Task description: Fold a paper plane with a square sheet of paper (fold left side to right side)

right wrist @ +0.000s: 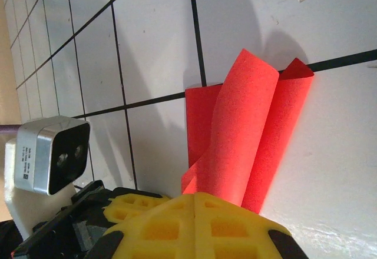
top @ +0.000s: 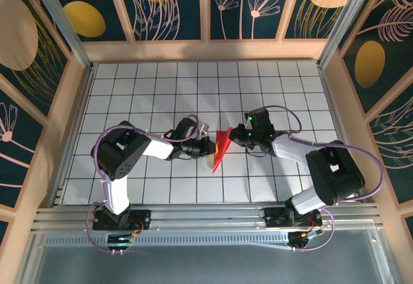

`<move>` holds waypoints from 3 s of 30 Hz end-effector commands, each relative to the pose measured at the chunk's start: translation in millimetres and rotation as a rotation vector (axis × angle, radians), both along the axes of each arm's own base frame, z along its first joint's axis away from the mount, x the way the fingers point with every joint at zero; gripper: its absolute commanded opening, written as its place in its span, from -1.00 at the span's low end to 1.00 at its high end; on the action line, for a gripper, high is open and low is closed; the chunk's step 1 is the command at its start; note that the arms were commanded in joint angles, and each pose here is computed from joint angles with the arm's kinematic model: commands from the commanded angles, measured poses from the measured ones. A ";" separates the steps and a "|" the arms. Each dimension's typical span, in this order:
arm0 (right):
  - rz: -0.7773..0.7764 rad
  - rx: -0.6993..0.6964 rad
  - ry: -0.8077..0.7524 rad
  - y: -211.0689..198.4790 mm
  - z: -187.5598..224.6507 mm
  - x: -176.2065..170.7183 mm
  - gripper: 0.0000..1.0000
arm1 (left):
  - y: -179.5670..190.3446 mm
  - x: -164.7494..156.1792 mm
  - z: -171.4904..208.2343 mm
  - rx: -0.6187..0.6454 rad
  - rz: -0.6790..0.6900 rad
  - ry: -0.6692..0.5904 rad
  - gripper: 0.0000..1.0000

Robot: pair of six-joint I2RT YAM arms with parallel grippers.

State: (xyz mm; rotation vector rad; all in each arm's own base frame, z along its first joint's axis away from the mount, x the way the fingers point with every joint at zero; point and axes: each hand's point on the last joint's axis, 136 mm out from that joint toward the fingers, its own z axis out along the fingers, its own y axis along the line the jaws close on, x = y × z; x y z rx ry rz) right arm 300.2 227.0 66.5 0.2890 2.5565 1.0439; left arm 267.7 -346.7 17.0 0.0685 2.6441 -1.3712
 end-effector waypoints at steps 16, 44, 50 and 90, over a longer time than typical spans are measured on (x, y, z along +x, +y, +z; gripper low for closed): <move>0.062 0.003 0.029 26.2 -14.5 4.8 -1.00 | 15.1 -0.2 -35.6 0.152 0.043 0.018 -1.00; 0.057 -0.050 0.097 22.2 -40.5 -6.1 -1.00 | 22.8 -5.2 -44.2 0.185 0.055 0.042 -1.00; 0.047 -0.065 0.110 18.6 -44.7 -8.2 -1.00 | 23.8 -6.6 -45.7 0.188 0.056 0.049 -1.00; 0.030 -0.107 0.289 -0.9 -91.9 -49.0 -1.00 | 18.2 -4.0 -21.2 0.141 0.054 0.023 -0.83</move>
